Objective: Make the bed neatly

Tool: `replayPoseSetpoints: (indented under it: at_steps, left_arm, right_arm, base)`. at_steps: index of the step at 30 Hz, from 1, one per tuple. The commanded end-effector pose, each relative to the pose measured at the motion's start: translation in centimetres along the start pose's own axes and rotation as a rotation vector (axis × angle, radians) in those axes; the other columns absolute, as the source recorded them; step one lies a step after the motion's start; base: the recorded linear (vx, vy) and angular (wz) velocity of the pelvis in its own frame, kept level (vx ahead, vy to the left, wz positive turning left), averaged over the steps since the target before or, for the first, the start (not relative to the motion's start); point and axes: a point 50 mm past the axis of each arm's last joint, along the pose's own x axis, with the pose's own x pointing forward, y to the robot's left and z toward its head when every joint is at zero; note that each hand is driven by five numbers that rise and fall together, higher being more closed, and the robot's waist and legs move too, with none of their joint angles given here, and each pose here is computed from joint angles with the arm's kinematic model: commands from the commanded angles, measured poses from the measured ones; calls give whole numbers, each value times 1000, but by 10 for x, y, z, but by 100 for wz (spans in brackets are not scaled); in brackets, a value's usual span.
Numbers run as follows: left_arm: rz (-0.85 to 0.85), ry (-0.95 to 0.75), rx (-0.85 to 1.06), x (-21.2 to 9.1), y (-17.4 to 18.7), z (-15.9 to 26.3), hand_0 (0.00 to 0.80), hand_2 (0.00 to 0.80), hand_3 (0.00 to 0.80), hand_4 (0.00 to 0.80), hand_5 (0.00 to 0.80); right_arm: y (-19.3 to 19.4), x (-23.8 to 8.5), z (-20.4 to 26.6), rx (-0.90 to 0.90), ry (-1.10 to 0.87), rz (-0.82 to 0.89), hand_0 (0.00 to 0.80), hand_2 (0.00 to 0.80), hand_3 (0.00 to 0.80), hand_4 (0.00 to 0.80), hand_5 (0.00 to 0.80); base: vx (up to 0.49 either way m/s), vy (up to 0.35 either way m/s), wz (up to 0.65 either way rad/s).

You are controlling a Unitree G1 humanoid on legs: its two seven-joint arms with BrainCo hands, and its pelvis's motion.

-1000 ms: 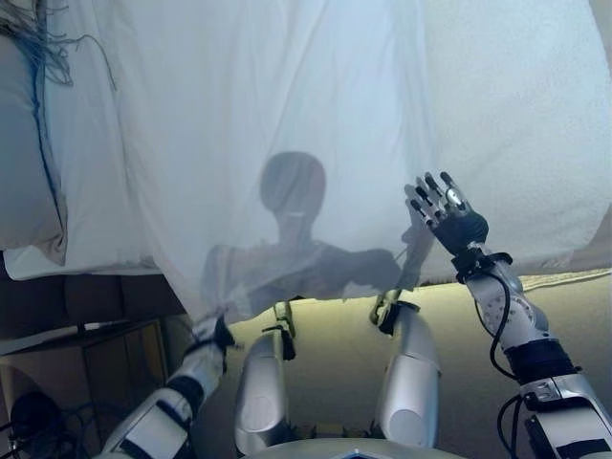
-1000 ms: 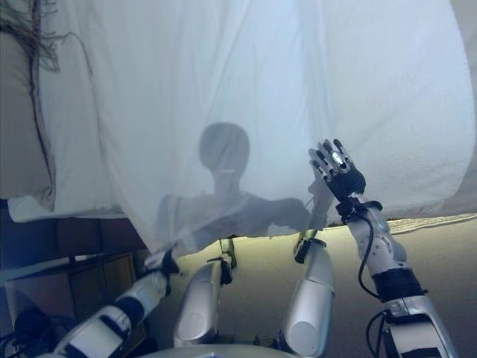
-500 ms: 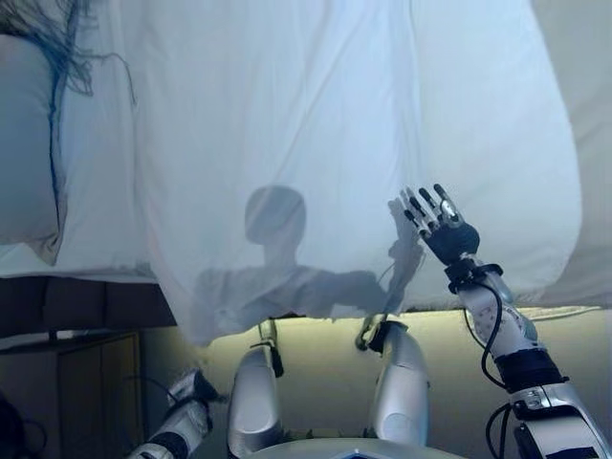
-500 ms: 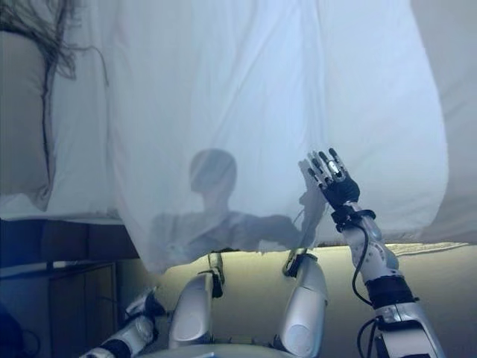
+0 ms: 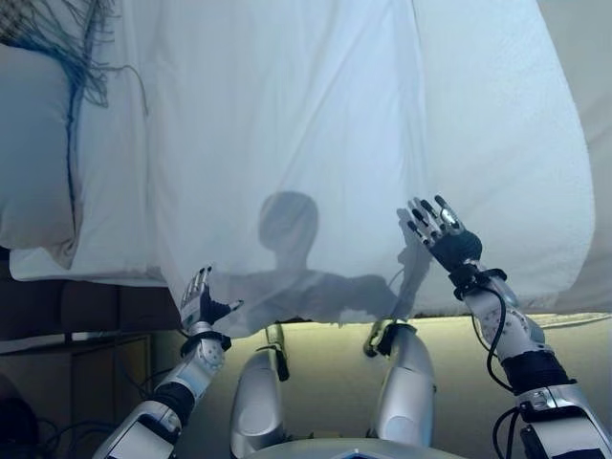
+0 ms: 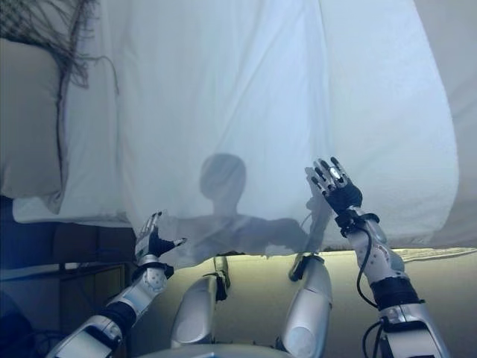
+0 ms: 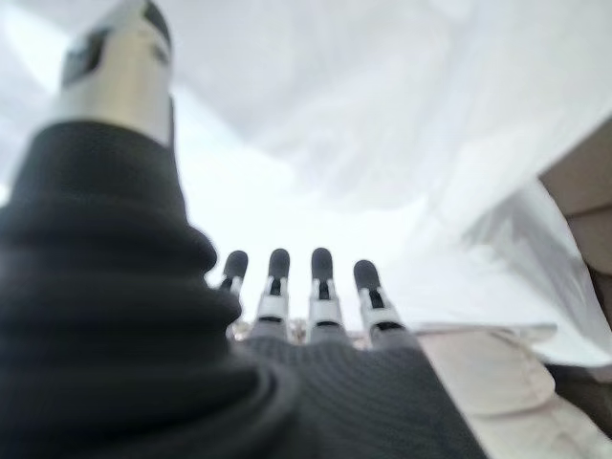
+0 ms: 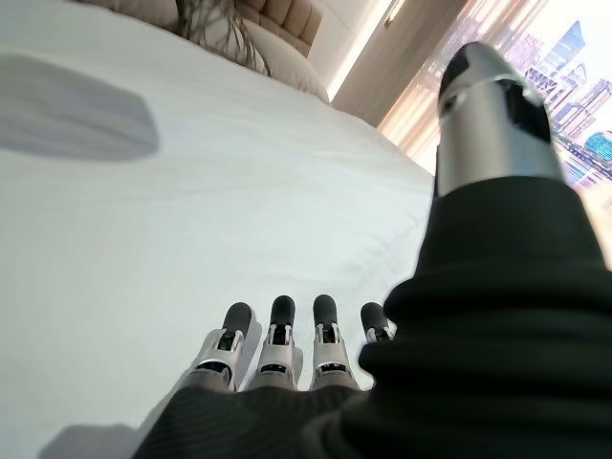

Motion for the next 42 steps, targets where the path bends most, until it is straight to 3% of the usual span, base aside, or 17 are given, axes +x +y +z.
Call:
replayPoseSetpoints:
  at_steps: [1, 13, 26, 36, 42]
  left_arm:
    - [93, -42, 93, 18, 24, 2, 0, 0, 0, 0, 0]
    - [146, 70, 291, 44, 54, -7, 0, 0, 0, 0, 0]
    - [175, 246, 320, 51, 80, -32, 0, 0, 0, 0, 0]
    - [11, 568, 355, 33, 76, -74, 0, 0, 0, 0, 0]
    - [-88, 666, 366, 22, 68, -87, 0, 0, 0, 0, 0]
  right_arm:
    - [26, 15, 23, 27, -135, 118, 0, 0, 0, 0, 0]
    - [62, 27, 48, 63, -271, 285, 0, 0, 0, 0, 0]
    - [82, 19, 82, 39, -384, 415, 0, 0, 0, 0, 0]
    - [94, 10, 95, 17, -465, 497, 0, 0, 0, 0, 0]
    - [96, 9, 98, 20, -479, 517, 0, 0, 0, 0, 0]
  base:
    - [-39, -10, 1]
    - [-59, -51, -11]
    - [-49, 9, -15]
    - [-42, 27, -12]
    - [-46, 21, -3]
